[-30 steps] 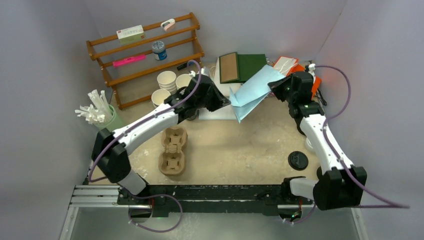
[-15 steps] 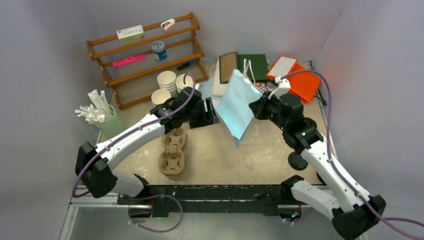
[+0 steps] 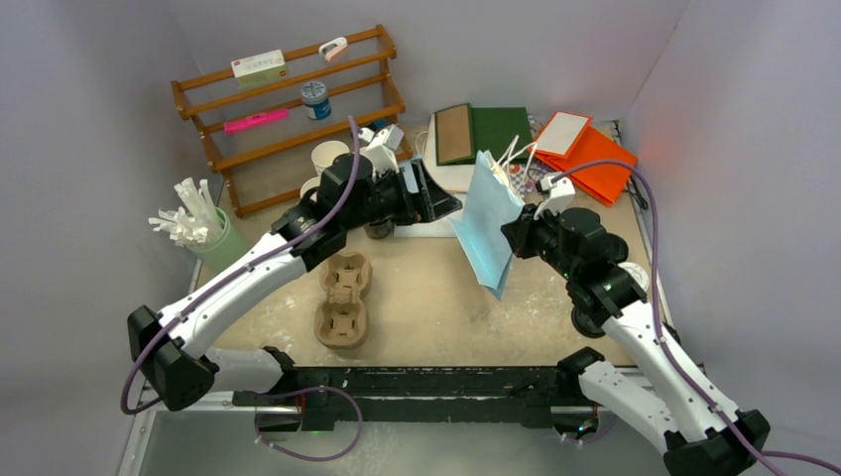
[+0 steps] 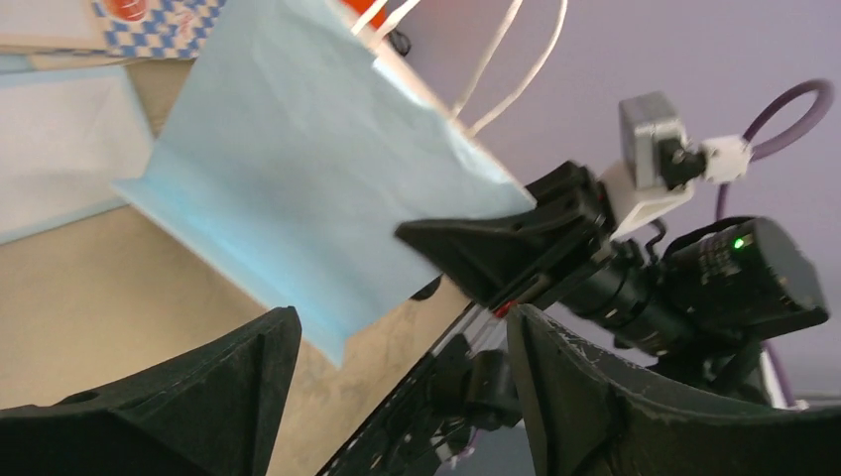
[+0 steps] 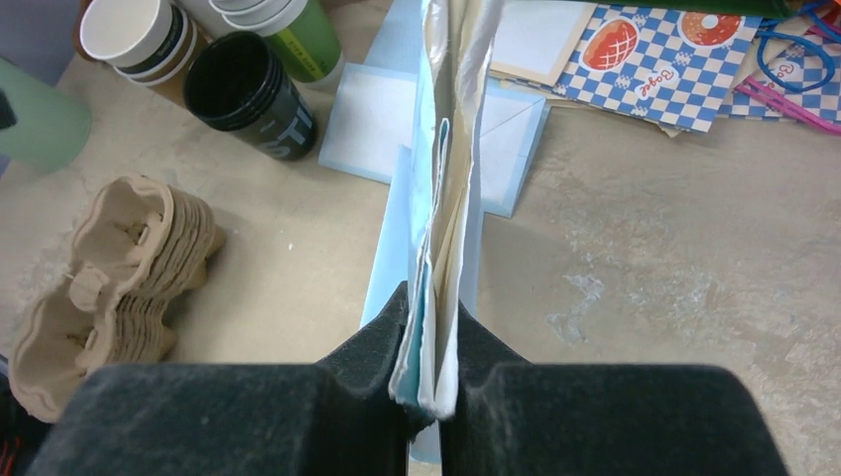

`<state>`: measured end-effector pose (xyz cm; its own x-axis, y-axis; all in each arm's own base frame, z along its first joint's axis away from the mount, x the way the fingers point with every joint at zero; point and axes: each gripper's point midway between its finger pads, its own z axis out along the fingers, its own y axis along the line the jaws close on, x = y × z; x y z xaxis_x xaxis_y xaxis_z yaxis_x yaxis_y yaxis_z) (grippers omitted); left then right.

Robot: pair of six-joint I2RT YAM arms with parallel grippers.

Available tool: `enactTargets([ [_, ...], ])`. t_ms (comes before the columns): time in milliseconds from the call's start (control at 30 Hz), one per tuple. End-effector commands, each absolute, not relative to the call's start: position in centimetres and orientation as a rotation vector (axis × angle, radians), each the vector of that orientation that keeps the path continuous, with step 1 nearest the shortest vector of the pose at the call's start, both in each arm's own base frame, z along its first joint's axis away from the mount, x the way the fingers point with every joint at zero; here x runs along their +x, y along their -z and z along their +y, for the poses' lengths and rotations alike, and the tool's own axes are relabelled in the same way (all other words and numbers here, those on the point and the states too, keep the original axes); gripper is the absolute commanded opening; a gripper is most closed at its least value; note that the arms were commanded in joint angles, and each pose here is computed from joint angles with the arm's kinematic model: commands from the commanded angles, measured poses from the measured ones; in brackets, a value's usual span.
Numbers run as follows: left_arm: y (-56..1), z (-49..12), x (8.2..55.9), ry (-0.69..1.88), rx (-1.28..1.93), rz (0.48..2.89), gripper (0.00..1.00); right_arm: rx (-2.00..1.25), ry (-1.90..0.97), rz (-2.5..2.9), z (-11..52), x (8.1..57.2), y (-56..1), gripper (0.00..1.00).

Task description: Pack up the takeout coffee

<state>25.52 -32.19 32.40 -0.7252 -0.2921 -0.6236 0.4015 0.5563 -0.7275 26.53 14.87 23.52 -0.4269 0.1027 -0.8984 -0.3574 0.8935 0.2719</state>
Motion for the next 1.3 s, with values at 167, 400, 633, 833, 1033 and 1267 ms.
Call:
enactTargets([
  [167,-39.8,-37.6,29.2,1.518,0.018,1.787,0.66,-0.325,-0.523,1.948,15.6,25.9,-22.9,0.12],
  [400,-41.5,-39.9,32.1,1.486,0.035,1.746,0.71,-0.366,-0.513,1.951,15.8,25.8,-23.0,0.11],
  [633,-41.3,-41.5,33.4,1.487,0.069,1.743,0.67,-0.363,-0.532,1.955,16.0,25.8,-22.8,0.11],
  [833,-40.3,-42.4,34.3,1.479,0.066,1.778,0.58,-0.364,-0.536,1.955,16.2,25.9,-22.8,0.11],
  [1033,-39.7,-43.2,34.7,1.479,0.099,1.801,0.3,-0.365,-0.544,1.95,16.3,25.8,-22.7,0.15],
  [1267,-40.2,-41.3,35.1,1.439,0.158,1.782,0.0,-0.32,-0.565,1.923,16.4,26.2,-25.5,0.75],
])
